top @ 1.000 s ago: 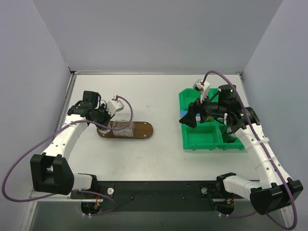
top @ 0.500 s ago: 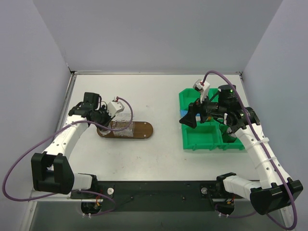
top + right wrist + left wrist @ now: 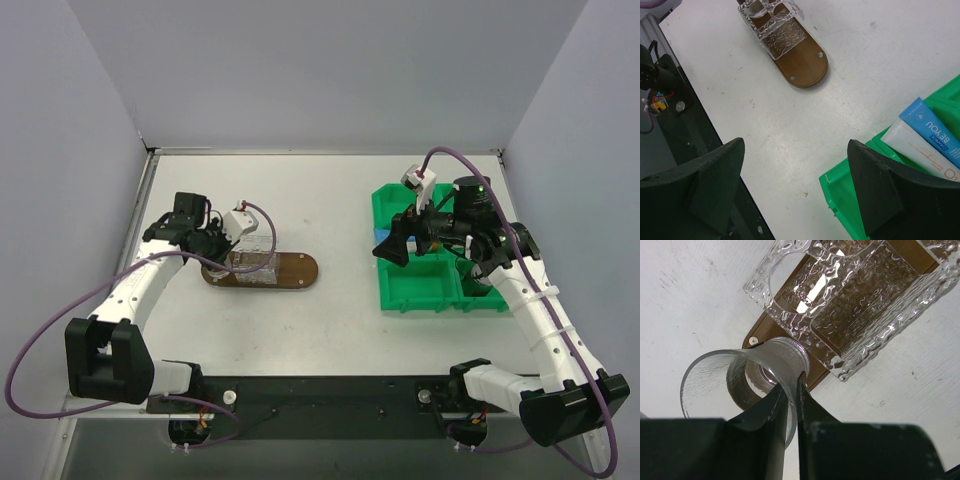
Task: Prepare toiletry sets of a toothbrush and toothpaste on the tray
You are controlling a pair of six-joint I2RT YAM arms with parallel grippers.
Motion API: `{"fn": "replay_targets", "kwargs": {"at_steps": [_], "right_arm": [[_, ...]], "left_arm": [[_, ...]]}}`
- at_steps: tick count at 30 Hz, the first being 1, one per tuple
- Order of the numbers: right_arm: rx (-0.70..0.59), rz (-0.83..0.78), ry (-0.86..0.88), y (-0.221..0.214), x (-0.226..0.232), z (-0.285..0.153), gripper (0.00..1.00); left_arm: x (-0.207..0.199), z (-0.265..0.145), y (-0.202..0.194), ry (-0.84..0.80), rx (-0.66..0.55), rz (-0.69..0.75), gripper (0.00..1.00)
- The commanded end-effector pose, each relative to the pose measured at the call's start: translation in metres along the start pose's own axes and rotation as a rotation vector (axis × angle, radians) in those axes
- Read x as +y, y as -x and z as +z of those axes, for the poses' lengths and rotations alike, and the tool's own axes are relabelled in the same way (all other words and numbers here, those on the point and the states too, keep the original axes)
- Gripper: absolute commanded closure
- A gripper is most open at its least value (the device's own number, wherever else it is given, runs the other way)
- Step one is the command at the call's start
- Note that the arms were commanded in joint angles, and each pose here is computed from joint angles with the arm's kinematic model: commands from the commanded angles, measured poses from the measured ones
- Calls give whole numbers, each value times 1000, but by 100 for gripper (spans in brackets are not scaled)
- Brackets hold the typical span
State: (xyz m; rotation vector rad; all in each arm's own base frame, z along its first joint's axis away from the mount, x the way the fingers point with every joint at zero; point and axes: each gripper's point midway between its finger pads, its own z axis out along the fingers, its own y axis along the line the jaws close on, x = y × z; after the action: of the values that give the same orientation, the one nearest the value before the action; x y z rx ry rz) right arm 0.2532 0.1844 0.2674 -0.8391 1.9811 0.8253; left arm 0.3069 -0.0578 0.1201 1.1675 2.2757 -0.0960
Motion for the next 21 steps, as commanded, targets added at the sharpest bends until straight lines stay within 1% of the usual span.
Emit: {"fn": "replay_targets", "kwargs": {"at_steps": [1,7,10,11,15,18,21], "right_arm": [[-19,-29,8,2,3,-3,22],[-18,-28,8,2,2,-3,22],[-17,-31,4,2,2,-3,21],[-19,-31,4,2,2,-4,21],[-17,-32,4,2,2,-4,21],[-16,-33,4,2,2,-4,21],[-15,-30,5,1,3,-4,21]], "left_arm": [[16,-10,17,71,-75,26,100],[16,-14,17,74,-70,26,99],[15,-18,19,77,-75,30,89],[15,-19,19,80,-77,31,84],[13,-27,20,82,-81,37,72],[14,-30,23,90,-93,37,66],[13,-31,23,88,-93,34,64]]}}
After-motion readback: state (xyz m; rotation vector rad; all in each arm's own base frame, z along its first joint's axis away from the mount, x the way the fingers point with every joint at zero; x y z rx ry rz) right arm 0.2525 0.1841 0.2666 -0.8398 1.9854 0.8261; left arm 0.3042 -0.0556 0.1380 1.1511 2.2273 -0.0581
